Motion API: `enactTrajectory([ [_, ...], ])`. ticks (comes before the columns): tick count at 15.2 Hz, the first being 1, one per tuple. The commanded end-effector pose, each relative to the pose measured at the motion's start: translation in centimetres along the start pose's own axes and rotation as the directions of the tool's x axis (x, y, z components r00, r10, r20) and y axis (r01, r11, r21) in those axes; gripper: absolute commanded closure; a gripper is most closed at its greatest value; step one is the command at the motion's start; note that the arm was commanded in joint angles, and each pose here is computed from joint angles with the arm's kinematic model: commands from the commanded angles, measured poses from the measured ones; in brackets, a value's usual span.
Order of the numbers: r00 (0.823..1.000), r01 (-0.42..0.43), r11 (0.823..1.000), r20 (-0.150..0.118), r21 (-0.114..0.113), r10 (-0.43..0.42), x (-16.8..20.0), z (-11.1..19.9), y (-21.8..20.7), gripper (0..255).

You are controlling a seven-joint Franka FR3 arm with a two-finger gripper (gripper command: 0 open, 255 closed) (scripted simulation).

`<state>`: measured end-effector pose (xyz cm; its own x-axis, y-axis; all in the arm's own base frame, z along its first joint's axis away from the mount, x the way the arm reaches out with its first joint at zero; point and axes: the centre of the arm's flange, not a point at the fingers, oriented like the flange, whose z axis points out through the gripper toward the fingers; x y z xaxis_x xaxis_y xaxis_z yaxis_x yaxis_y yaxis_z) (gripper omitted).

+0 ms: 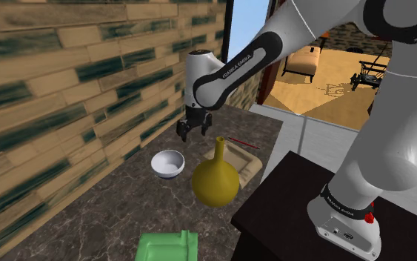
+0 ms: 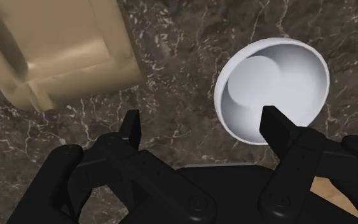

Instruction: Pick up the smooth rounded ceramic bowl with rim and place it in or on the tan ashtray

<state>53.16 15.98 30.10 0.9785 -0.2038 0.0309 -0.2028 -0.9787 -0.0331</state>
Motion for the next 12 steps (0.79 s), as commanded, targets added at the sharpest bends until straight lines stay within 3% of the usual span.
enactTrajectory([
  [1,1.0,0.0,1.0,0.0,-0.004,0.0,0.8,2.2,-1.4,0],
  [5,1.0,0.0,1.0,0.0,-0.013,0.0,3.0,6.3,-4.1,0],
  [12,1.0,0.0,1.0,0.0,-0.013,0.0,3.1,9.6,-4.2,0],
])
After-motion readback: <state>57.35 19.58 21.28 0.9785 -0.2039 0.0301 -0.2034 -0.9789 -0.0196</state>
